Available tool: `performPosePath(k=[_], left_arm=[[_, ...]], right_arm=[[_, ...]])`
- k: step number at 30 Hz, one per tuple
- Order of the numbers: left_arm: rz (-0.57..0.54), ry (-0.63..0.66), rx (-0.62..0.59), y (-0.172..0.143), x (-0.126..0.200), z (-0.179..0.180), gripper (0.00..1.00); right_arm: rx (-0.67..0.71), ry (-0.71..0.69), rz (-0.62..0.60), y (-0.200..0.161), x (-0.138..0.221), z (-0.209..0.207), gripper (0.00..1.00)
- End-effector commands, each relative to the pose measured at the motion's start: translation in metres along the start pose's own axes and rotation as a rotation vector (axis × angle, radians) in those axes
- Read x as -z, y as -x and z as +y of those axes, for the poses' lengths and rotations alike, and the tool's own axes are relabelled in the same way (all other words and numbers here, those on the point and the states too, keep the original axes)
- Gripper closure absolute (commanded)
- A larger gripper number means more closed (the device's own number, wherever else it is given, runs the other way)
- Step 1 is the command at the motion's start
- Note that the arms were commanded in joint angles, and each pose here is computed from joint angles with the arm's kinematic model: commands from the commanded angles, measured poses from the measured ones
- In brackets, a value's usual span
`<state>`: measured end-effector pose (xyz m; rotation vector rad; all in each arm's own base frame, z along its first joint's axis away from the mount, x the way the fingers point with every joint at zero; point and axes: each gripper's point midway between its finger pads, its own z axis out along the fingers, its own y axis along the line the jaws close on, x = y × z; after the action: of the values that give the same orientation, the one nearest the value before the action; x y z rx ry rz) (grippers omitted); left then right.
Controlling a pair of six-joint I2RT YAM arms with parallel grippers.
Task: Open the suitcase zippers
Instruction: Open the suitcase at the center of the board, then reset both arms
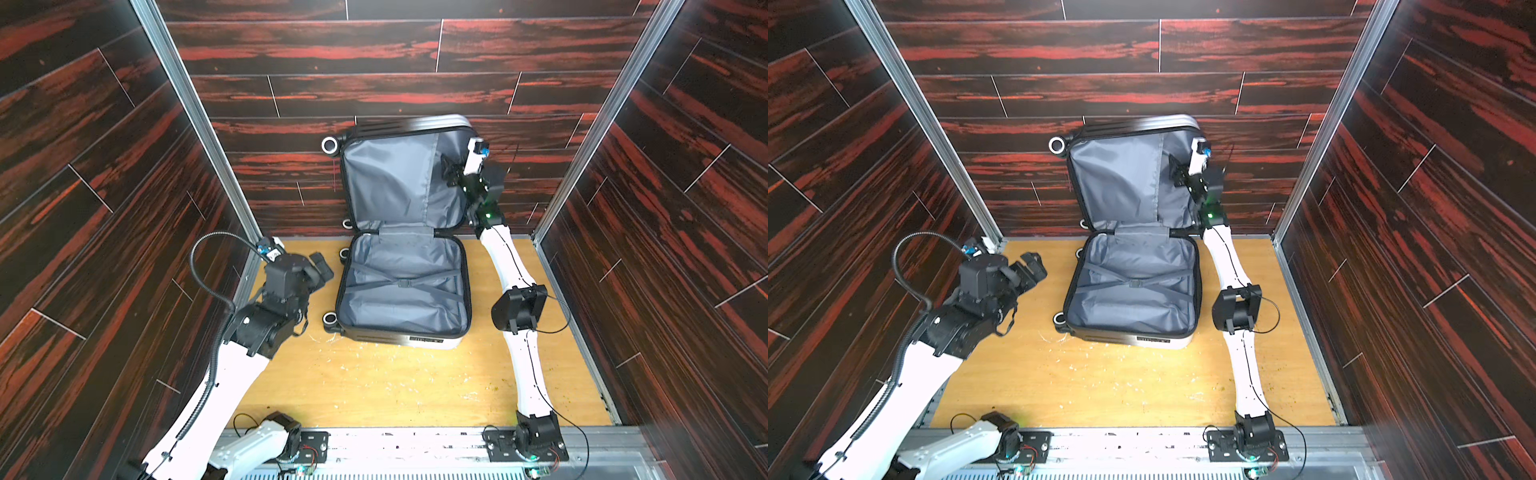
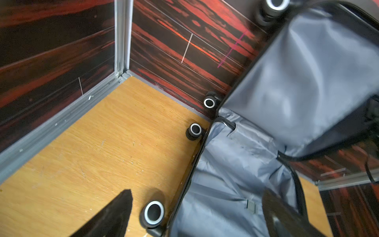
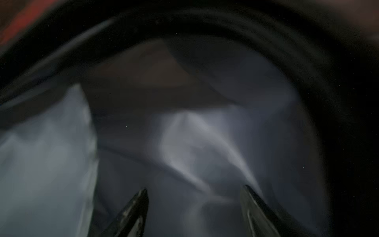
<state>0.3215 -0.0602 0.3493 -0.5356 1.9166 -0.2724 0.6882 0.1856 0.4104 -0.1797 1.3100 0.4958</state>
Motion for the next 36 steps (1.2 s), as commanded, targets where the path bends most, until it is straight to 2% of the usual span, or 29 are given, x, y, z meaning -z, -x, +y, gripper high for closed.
performPosePath(k=[1, 4, 8, 9, 11, 14, 16, 17, 20, 22, 24, 26, 27, 29, 33, 35, 36], left_arm=[[0.099, -0.012, -0.117, -0.026, -0.008, 0.001, 0.00], [0.125, -0.099, -0.173, -0.036, -0.009, -0.011, 0.00], [0.022, -0.188, -0.192, -0.025, -0.006, -0.022, 0.00], [0.001, -0.166, -0.192, -0.018, -0.006, -0.020, 0.00], [-0.046, -0.105, -0.189, -0.005, -0.010, -0.015, 0.00], [-0.143, 0.086, -0.183, 0.018, -0.021, 0.011, 0.00], [-0.206, 0.216, -0.187, 0.025, -0.031, 0.036, 0.00], [-0.222, 0.237, -0.204, 0.027, -0.038, 0.046, 0.00], [-0.253, 0.298, -0.244, 0.023, -0.063, 0.086, 0.00], [-0.238, 0.324, -0.282, 0.011, -0.086, 0.117, 0.00], [-0.209, 0.400, -0.199, -0.008, -0.103, 0.161, 0.00], [-0.171, 0.396, -0.151, -0.032, -0.117, 0.190, 0.00], [-0.163, 0.371, -0.167, -0.042, -0.124, 0.193, 0.00], [-0.130, 0.287, -0.280, -0.069, -0.137, 0.191, 0.00], [0.002, 0.375, -0.308, -0.111, -0.146, 0.220, 0.00], [0.031, 0.383, -0.335, -0.114, -0.151, 0.222, 0.00], [0.003, 0.337, -0.338, -0.112, -0.153, 0.215, 0.00]], right_arm=[[-0.054, 0.086, -0.030, 0.022, 0.006, 0.014, 0.26], [-0.083, 0.146, 0.004, 0.027, 0.012, 0.014, 0.26], [-0.072, 0.275, 0.056, 0.046, 0.027, 0.042, 0.25], [-0.073, 0.286, 0.066, 0.054, 0.032, 0.047, 0.05], [-0.089, 0.309, 0.081, 0.070, 0.045, 0.053, 0.02], [-0.116, 0.337, 0.104, 0.093, 0.078, 0.065, 0.02], [-0.085, 0.303, 0.096, 0.096, 0.107, 0.069, 0.01], [-0.075, 0.247, 0.073, 0.100, 0.126, 0.066, 0.02], [-0.029, -0.044, 0.022, 0.097, 0.185, 0.033, 0.02], [0.024, -0.160, 0.074, 0.078, 0.214, 0.017, 0.02], [0.072, -0.218, 0.170, 0.048, 0.237, 0.006, 0.02], [0.101, -0.286, 0.264, 0.018, 0.262, -0.009, 0.02], [0.111, -0.327, 0.297, 0.005, 0.275, -0.017, 0.02], [0.141, -0.417, 0.330, -0.017, 0.306, -0.037, 0.02], [0.108, -0.520, 0.448, -0.078, 0.361, -0.068, 0.01], [0.083, -0.581, 0.522, -0.110, 0.387, -0.080, 0.02], [0.084, -0.606, 0.529, -0.120, 0.397, -0.083, 0.02]])
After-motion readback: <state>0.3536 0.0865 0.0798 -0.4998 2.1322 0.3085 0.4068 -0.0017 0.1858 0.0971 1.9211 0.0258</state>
